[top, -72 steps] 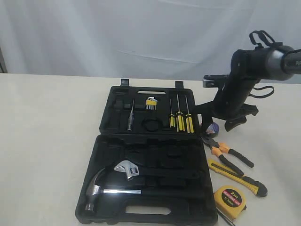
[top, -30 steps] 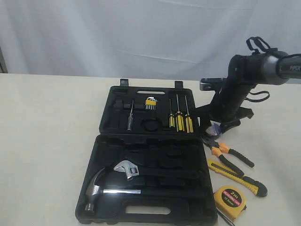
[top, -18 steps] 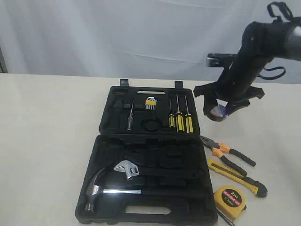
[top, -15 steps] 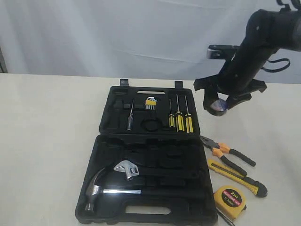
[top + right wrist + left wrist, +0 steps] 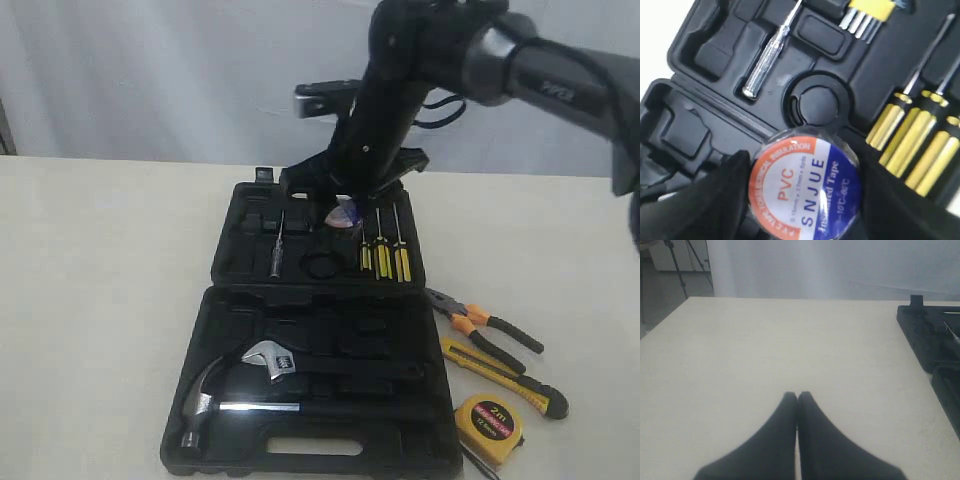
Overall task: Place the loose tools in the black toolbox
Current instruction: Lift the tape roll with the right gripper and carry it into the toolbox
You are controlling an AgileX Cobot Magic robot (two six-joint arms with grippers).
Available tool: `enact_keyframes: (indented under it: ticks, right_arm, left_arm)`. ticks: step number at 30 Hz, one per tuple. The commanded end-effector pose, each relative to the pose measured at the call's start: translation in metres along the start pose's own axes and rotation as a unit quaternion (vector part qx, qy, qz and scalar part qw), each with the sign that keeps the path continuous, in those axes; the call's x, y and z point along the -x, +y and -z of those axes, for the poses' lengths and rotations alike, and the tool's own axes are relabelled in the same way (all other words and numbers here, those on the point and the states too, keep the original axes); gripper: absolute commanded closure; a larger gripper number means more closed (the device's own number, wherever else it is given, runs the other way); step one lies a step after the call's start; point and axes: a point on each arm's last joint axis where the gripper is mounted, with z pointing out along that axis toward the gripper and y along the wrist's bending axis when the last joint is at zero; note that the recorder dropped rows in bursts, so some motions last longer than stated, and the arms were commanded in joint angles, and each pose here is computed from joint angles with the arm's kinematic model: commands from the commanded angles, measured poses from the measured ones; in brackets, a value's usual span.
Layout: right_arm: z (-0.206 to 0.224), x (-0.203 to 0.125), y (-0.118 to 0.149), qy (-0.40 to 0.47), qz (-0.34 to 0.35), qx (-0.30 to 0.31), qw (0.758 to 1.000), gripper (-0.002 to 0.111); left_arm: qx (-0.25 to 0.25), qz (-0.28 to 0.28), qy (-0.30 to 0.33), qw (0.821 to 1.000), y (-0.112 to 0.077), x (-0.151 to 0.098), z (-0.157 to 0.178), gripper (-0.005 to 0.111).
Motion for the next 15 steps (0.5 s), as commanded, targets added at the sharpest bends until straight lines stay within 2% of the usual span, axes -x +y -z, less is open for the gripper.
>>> enact_keyframes:
  ticks: [1, 15]
  right_arm:
    - [-0.030, 0.006, 0.001, 0.019, 0.007, -0.018, 1.000, 0.083]
    - [-0.091, 0.007, -0.004, 0.012, 0.003, -0.019, 1.000, 0.083]
  left_arm:
    - [-0.002, 0.002, -0.002, 1.000, 0.000, 0.000, 0.000, 0.107]
    - [-0.002, 0.002, -0.002, 1.000, 0.000, 0.000, 0.000, 0.107]
